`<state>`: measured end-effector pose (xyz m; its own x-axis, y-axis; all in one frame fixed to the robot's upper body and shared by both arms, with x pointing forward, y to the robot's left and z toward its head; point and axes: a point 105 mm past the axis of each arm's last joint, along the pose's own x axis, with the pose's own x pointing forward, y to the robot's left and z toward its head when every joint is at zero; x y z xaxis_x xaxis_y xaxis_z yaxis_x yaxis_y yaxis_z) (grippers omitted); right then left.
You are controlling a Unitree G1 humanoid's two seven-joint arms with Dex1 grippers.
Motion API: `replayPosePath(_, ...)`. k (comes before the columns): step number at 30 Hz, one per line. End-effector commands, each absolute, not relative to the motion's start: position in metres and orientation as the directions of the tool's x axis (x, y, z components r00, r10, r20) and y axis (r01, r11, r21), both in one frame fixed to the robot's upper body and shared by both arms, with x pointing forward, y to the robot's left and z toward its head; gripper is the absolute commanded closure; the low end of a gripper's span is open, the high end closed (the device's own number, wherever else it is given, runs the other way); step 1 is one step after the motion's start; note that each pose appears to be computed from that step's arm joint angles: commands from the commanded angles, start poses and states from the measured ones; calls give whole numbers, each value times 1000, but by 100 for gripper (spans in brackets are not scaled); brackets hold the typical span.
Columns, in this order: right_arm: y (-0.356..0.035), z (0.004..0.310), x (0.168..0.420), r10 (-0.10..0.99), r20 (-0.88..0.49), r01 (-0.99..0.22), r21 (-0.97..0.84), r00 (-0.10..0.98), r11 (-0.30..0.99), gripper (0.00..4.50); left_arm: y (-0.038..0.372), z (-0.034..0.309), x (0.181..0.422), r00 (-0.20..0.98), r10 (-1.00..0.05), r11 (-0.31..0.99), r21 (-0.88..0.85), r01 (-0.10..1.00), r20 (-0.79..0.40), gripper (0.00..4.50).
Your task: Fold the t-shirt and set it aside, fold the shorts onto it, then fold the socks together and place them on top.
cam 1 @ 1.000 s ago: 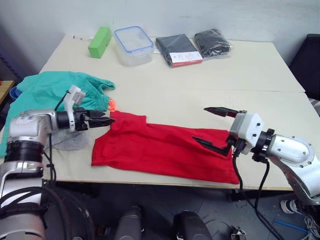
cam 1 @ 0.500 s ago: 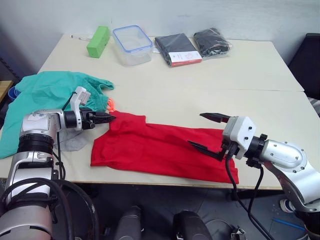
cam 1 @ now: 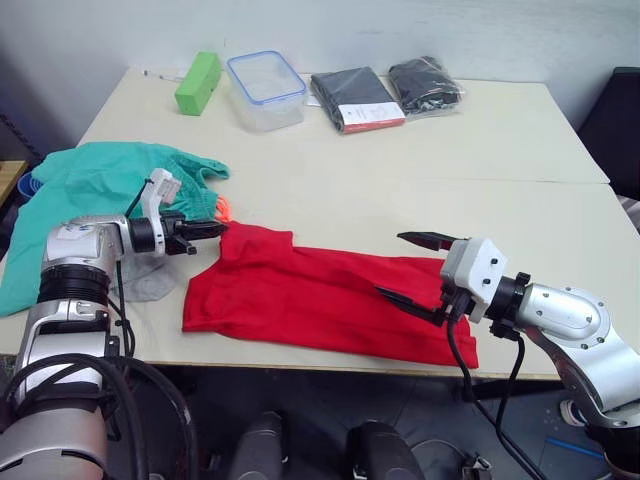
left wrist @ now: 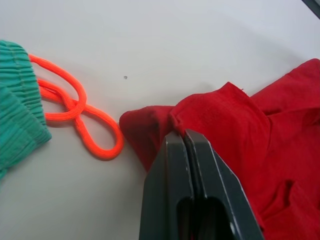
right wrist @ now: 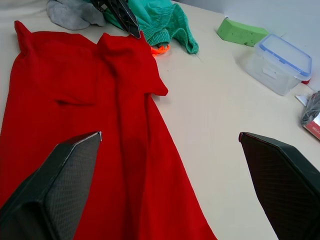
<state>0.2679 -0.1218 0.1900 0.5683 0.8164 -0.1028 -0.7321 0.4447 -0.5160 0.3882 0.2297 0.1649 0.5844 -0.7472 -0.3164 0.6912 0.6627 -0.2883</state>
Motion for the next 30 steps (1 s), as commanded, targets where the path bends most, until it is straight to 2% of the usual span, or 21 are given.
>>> replayPosePath(1,-121,205,263,825,-65,-709,-553,561,438,0,227,192,392,598,-770,637,-231,735,-222,448)
replayPosePath(4,-121,204,262,827,-70,-713,-550,558,435,0,223,205,386,563,-809,587,-194,786,-167,448)
replayPosePath(8,-122,202,262,826,-79,-719,-544,558,433,0,214,210,358,401,-898,421,-92,902,-183,448)
replayPosePath(16,-121,197,262,827,-92,-730,-532,554,429,0,208,184,314,213,-918,235,-25,972,-334,448)
replayPosePath(20,-123,192,263,827,-112,-738,-528,551,420,0,214,153,289,117,-859,131,7,991,-499,448)
replayPosePath(24,-124,187,266,824,-126,-745,-518,552,420,0,226,131,282,108,-797,106,38,994,-594,448)
replayPosePath(30,-125,183,270,820,-137,-751,-506,555,424,0,233,131,290,157,-789,154,56,986,-594,448)
